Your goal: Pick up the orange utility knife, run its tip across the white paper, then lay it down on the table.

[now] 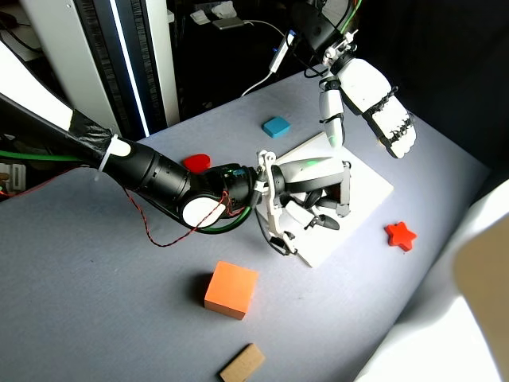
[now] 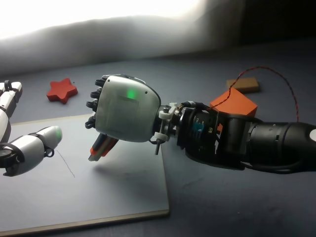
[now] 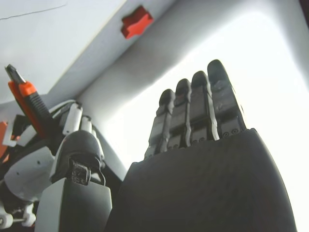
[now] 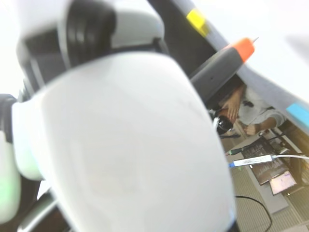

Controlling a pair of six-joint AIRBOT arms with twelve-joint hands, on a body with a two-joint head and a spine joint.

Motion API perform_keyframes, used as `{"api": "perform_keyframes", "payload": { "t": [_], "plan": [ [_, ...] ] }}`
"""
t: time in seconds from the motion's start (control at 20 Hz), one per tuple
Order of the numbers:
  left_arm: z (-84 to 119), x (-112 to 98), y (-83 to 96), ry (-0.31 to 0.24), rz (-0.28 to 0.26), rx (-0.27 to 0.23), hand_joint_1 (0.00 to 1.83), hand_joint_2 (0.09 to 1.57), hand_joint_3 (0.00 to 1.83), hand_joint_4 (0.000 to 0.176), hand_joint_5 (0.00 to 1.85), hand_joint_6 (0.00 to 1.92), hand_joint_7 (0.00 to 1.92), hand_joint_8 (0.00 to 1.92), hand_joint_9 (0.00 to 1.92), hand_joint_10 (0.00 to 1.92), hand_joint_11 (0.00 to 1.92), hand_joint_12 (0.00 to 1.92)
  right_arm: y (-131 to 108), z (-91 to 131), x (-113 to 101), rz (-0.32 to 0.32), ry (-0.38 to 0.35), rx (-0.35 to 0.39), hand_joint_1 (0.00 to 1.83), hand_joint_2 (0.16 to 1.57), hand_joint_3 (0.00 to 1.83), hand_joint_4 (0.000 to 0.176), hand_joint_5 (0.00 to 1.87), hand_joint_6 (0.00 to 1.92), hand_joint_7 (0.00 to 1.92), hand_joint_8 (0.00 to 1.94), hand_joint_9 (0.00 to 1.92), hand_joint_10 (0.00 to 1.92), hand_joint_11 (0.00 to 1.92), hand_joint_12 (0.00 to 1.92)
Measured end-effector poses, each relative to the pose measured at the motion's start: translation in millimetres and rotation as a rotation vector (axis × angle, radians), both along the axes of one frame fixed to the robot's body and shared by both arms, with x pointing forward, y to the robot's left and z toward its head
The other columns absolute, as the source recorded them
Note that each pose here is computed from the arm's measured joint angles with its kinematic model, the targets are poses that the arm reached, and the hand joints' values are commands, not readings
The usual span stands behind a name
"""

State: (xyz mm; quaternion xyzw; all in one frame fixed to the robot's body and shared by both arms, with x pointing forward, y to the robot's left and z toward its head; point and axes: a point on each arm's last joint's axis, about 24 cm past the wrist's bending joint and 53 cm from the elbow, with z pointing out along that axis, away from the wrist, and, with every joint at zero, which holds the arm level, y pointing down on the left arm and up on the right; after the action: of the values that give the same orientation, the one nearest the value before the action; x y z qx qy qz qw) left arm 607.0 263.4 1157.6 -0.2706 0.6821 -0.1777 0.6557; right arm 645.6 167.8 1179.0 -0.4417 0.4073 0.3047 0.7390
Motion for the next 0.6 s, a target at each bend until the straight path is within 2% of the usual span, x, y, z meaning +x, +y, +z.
{"api": "perform_keyframes", "payload": {
  "t": [0.05,0.1,0.15,0.35,0.4,0.6],
  "plan": [
    [0,0,0.2,0.001,0.001,0.000,0.00,1.26,0.00,0.000,0.00,0.00,0.00,0.00,0.00,0.00,0.00,0.22,0,0,0,0.000,0.001,0.000,1.49,1.13,0.32,0.176,1.45,1.92,1.60,1.94,1.69,1.92,1.78,1.92],
    [-1,0,0.7,0.003,0.003,-0.002,0.00,1.26,0.00,0.000,0.00,0.00,0.00,0.00,0.01,0.00,0.00,0.26,0,-2,-1,0.012,-0.013,-0.016,1.50,1.08,0.42,0.176,1.43,1.92,1.60,1.94,1.69,1.92,1.77,1.92],
    [-1,0,0.6,0.002,0.003,-0.001,0.00,1.26,0.00,0.000,0.00,0.00,0.00,0.00,0.00,0.00,0.00,0.22,0,-4,-3,0.022,-0.019,-0.027,1.48,1.08,0.44,0.176,1.44,1.92,1.61,1.94,1.70,1.92,1.78,1.92],
    [0,0,0.2,0.000,0.001,-0.001,0.00,1.27,0.00,0.000,0.00,0.00,0.02,0.00,0.02,0.00,0.00,0.27,-1,-6,-14,0.071,-0.071,-0.048,1.50,1.06,0.47,0.176,1.44,1.92,1.61,1.94,1.70,1.92,1.79,1.92],
    [0,0,0.3,0.000,0.002,-0.004,0.00,1.27,0.00,0.000,0.00,0.00,0.00,0.00,0.00,0.00,0.00,0.21,-2,-6,-15,0.076,-0.077,-0.052,1.48,1.06,0.47,0.176,1.44,1.92,1.61,1.94,1.70,1.92,1.78,1.92],
    [0,0,0.2,0.001,0.001,-0.004,0.00,1.27,0.00,0.000,0.00,0.00,0.02,0.01,0.01,0.01,0.00,0.19,-11,-6,-13,0.090,-0.097,-0.062,1.51,1.04,0.47,0.176,1.44,1.92,1.60,1.94,1.70,1.92,1.78,1.92]
  ]
}}
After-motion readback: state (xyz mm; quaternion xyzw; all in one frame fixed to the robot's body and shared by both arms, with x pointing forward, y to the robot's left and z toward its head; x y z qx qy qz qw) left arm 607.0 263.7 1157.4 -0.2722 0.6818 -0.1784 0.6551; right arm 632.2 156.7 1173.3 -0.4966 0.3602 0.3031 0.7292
